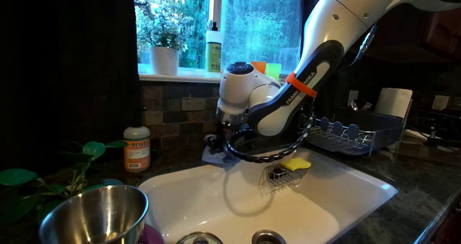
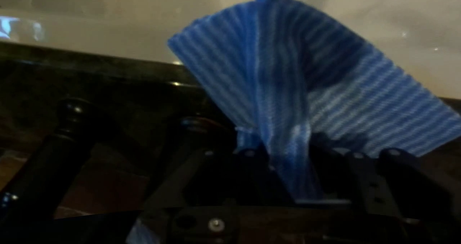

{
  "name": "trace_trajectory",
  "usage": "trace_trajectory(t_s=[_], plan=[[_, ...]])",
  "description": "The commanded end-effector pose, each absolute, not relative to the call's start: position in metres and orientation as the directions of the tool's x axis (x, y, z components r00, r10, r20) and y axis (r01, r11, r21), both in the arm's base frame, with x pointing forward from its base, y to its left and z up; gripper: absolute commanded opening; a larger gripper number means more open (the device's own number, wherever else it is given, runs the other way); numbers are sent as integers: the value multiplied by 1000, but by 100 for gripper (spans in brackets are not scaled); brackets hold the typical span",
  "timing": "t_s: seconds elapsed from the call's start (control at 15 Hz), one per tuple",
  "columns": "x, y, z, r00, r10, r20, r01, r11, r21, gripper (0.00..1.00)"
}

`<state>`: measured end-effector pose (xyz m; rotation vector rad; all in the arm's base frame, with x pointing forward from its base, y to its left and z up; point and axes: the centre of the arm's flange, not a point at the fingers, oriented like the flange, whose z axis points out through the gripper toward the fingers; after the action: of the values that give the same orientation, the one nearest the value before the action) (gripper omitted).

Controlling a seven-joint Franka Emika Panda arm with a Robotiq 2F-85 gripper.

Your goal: Use the blue object to wipe different sections of the counter

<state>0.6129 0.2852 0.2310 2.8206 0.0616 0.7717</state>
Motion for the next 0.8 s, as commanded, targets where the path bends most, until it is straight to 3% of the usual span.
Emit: trace_trajectory(t_s=[0.0,0.53,0.73], plan=[[610,298,236,784,222,579,133,-972,192,3],[619,350,245,629,327,705,497,-867,-41,3],[621,363,238,635,350,689,548,-832,-83,3]])
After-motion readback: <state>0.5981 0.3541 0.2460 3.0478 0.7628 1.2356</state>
